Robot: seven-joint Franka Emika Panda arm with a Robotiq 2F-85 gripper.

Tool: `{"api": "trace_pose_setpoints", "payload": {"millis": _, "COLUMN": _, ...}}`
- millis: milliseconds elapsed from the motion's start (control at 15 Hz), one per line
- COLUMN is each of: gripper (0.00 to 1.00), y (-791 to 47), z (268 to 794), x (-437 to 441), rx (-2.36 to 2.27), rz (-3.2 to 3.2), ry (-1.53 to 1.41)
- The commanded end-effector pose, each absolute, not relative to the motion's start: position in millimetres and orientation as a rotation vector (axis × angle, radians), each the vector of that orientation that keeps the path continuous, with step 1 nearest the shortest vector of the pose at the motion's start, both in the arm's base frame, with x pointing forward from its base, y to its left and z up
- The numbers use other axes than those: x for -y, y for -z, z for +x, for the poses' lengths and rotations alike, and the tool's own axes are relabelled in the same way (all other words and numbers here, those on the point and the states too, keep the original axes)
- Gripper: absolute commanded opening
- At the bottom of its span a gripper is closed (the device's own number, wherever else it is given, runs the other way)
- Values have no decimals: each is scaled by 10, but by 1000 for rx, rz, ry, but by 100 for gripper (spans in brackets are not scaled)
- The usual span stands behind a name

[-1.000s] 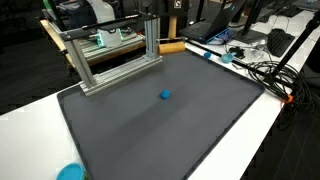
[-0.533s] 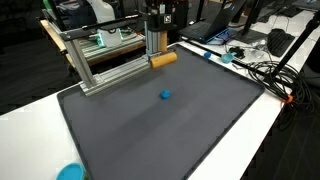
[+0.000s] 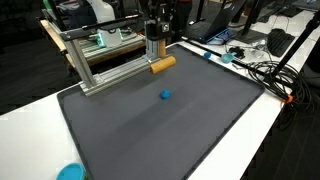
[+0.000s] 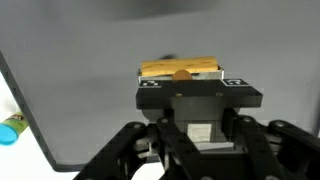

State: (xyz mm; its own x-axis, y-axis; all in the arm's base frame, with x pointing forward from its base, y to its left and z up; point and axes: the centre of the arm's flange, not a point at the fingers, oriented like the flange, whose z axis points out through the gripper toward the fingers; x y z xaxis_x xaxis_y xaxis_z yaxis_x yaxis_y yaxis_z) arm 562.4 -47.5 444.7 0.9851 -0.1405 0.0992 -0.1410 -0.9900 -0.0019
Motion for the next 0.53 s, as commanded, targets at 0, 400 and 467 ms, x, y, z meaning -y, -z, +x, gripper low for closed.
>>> {"api": "trace_pose_setpoints", "payload": {"millis": 0, "gripper": 22, "y": -4237, "z": 5592, "x": 348, "rx": 208, "rz": 3142, "ry": -175}}
{"api": "trace_pose_setpoints", "payload": {"millis": 400, "gripper": 22, "y": -4011, "z": 5655, "x": 219, "rx": 185, "rz": 3139, "ry": -209}}
{"api": "trace_pose_setpoints", "payload": {"millis": 467, "gripper": 22, "y": -4014, "z": 5684, "x": 207, "rx": 180, "rz": 3128, "ry": -218}}
